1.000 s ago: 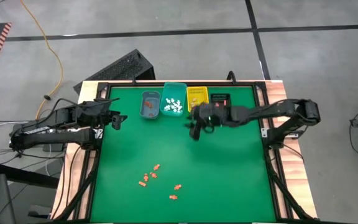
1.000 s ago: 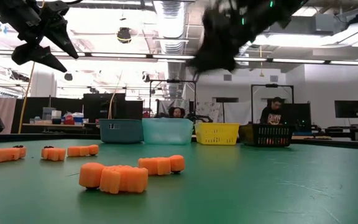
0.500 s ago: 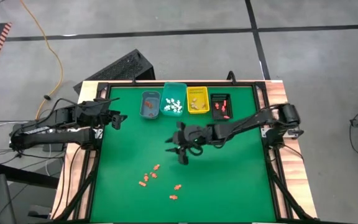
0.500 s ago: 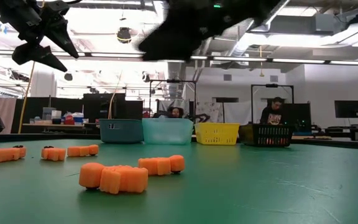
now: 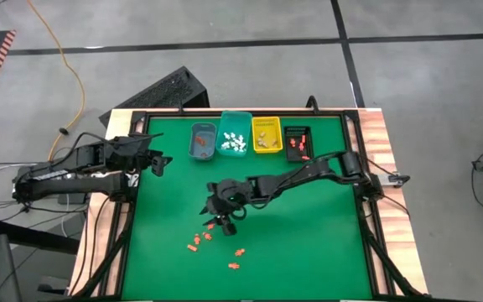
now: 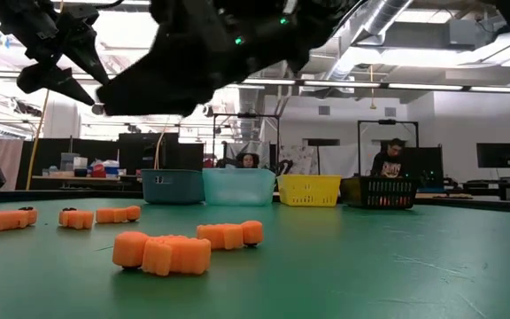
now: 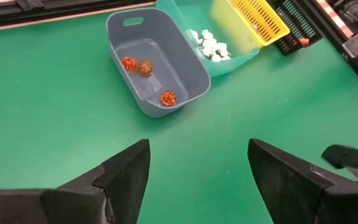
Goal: Sort Halloween decoration
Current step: Put the orange skeleton toy into the black bin
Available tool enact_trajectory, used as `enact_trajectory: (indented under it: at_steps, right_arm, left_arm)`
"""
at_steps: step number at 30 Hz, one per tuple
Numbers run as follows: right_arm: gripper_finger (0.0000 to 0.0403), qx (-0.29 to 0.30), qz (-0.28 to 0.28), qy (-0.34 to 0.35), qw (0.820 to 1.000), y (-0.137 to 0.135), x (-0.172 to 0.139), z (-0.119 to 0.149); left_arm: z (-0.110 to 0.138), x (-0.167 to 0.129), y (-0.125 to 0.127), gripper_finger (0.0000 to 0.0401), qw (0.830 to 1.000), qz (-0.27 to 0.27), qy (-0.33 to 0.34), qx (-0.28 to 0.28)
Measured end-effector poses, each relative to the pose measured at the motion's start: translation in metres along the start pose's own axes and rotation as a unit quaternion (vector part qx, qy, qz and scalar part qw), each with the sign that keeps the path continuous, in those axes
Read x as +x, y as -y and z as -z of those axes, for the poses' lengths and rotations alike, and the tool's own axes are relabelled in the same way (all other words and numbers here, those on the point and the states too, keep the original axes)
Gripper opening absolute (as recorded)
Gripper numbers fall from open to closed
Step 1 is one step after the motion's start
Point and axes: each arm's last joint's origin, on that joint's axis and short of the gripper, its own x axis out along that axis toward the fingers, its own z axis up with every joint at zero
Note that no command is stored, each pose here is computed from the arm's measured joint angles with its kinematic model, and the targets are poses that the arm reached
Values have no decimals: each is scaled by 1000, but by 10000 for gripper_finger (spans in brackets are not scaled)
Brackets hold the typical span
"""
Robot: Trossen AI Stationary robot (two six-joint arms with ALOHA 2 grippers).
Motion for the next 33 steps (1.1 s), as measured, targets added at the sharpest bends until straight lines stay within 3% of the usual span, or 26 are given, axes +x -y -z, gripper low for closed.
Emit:
enact_trajectory:
  at_steps: [16,28,33]
  right_arm:
    - [175,-77,-33,-57,995,-8,18,25]
    - [175,-40,-33,-99,994,-7,39,61]
    - [175,-34,-13,-108,993,-6,40,63]
  left_arm:
    - [1,1,0,261,1000,-7,-4,12]
    - [1,1,0,261,1000,-8,-4,18]
    - [1,1,0,261,1000,-8,-5,17]
